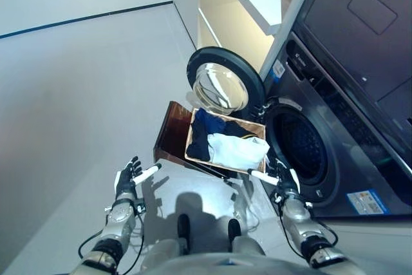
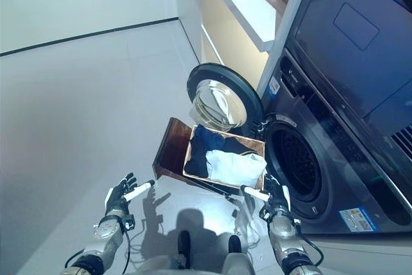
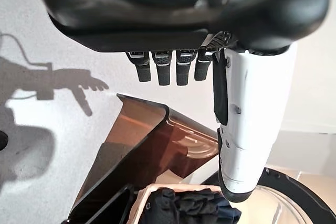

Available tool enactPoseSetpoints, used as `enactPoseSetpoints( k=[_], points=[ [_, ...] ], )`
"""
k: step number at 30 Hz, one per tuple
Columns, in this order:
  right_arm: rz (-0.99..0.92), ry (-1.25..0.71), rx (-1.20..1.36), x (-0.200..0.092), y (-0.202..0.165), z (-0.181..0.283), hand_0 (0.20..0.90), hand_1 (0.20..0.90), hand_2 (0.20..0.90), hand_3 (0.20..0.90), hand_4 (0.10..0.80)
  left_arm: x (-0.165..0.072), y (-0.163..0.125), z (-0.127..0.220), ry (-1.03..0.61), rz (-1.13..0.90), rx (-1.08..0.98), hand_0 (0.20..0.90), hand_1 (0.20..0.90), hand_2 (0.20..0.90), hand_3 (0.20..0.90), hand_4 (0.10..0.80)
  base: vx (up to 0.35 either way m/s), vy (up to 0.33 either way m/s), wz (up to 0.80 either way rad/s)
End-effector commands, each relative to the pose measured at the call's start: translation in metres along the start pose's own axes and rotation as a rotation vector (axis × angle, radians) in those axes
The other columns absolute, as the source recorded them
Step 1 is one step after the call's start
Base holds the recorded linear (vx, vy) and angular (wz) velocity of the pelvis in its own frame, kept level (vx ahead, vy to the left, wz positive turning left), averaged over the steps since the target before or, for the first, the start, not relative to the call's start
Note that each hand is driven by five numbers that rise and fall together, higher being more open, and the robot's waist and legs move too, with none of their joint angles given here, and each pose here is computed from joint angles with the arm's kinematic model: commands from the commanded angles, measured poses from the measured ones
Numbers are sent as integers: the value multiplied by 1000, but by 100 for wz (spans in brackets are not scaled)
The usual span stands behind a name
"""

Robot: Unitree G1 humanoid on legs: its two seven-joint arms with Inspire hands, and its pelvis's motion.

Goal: Pick up the clothes and place them into the washing machine

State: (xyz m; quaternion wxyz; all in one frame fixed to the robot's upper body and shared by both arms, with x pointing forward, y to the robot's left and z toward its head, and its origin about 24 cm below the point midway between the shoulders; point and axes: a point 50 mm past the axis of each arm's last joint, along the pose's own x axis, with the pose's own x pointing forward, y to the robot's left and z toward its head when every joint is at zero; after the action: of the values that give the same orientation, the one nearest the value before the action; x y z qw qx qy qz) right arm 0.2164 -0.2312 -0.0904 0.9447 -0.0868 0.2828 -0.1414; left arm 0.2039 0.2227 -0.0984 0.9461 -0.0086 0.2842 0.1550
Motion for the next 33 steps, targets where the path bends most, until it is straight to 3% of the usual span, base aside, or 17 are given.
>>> enactPoseSetpoints(
  k=[1,13,26,33],
  points=[
    [-39,-145,14,7,-12,32,900,900,900,900,800,7,-2,26,-134,-22,29,900,900,900,900,800,106,189,-3],
    [-34,-180,31,9,-6,42,900,900,900,900,800,12,3,43,-187,-2,-3,900,900,900,900,800,73,125,-16],
    [-19,-236,-4,11,-7,58,900,900,900,900,800,12,7,40,-172,43,-53,900,900,900,900,800,223,-107,21],
    [-45,-203,-91,12,-20,46,900,900,900,900,800,14,-12,41,-161,-12,-43,900,900,900,900,800,283,-230,40]
  ],
)
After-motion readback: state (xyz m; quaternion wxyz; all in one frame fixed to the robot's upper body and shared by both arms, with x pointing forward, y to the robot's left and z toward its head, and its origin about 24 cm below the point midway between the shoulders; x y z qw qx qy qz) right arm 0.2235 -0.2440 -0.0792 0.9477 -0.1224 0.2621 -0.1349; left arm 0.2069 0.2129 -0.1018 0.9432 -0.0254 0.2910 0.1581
